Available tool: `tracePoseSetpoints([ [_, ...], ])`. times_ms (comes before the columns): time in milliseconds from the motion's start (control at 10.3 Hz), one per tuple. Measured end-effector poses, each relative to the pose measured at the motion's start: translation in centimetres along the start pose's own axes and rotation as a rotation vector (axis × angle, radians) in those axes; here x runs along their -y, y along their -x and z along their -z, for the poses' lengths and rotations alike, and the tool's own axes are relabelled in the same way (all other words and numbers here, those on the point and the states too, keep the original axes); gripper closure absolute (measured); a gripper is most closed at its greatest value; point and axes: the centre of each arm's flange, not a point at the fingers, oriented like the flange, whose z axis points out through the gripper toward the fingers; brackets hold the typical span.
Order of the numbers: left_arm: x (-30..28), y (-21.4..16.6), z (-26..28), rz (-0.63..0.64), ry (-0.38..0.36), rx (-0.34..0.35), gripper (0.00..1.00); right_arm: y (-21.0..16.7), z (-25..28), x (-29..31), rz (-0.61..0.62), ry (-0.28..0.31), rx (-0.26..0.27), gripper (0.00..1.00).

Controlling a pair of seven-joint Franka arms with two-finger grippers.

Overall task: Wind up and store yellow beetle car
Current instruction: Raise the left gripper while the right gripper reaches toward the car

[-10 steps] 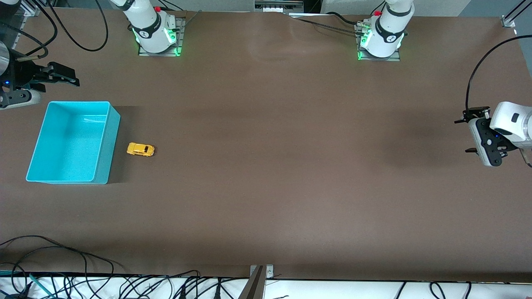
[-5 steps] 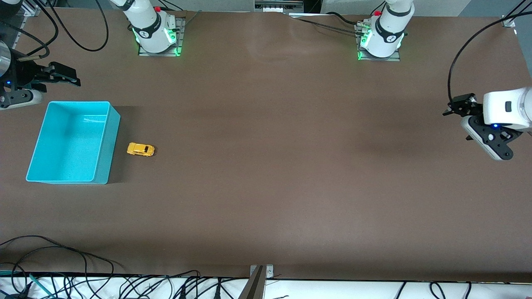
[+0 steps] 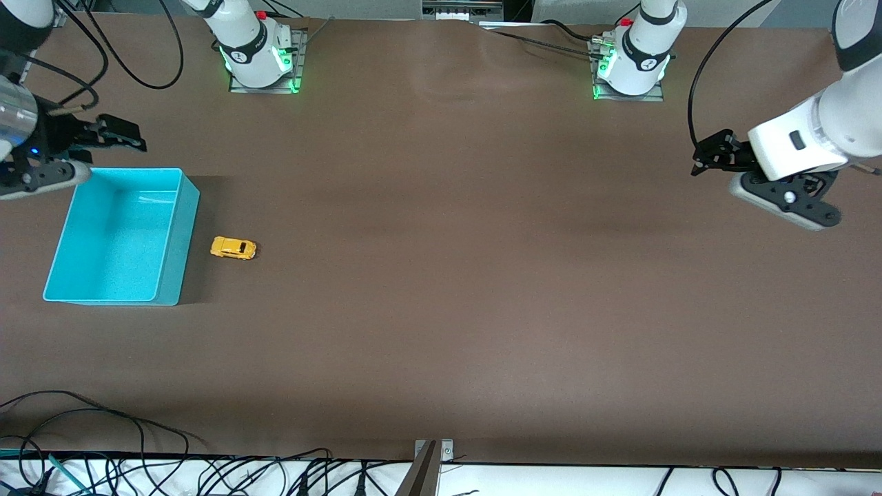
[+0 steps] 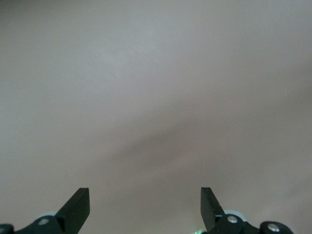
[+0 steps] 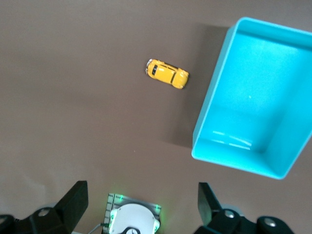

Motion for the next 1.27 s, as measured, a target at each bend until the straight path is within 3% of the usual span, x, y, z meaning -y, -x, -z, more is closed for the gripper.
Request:
tracePoseSetpoints([
  [292, 1.9, 3.8, 2.0, 0.126, -0.004, -0.043, 0.00, -3.0, -3.6, 1.7, 0.077, 0.017, -0.034, 0.00],
  [877, 0.6, 4.0, 1.6, 0.144, 0.001, -0.007, 0.00, -2.8, -12.9, 0.9, 0.424, 0.033, -0.064, 0.00],
  [1267, 0.7, 3.8, 1.5, 0.144, -0.013, 0.003, 0.00, -1.7, -18.1, -0.8, 0.636, 0.075, -0.126, 0.00],
])
